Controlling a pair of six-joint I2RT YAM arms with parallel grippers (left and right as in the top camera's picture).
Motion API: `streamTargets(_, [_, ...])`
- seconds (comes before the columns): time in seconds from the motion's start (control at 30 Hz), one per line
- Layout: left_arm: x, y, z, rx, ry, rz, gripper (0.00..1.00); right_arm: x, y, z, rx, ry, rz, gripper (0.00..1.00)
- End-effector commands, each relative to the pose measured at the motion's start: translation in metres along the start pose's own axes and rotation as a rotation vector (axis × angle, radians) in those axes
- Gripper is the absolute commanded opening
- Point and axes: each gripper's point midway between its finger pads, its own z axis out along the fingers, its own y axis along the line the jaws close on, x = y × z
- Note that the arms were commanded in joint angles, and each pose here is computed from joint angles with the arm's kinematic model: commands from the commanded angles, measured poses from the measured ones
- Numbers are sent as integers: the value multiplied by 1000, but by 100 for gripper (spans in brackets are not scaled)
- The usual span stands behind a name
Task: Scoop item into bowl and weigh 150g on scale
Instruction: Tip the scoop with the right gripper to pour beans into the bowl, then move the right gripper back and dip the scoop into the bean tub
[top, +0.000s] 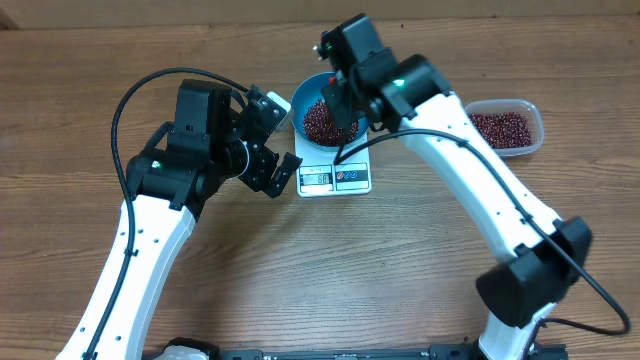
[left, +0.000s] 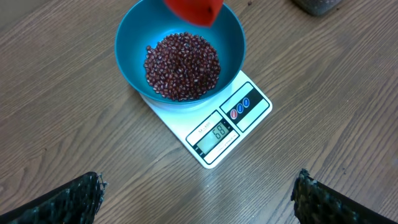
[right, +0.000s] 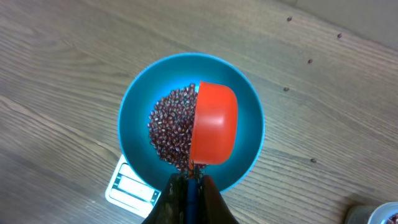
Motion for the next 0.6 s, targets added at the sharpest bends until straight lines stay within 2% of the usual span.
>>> streamTargets(0.0, [1,1,2,6,2,-11,100,-22,-7,-45,-74,-108,35,4])
streamTargets(0.3, [1,1,2,7,3,-12,100,-30,-22,-100,-321,-195,120,4])
streamTargets(0.43, [1,1,2,7,3,-11,100,-26,-54,-127,-357,-235,191,4])
streamTargets(0.57, [1,1,2,7,3,-11,100,-6,-106,-137,-289,-213,298,4])
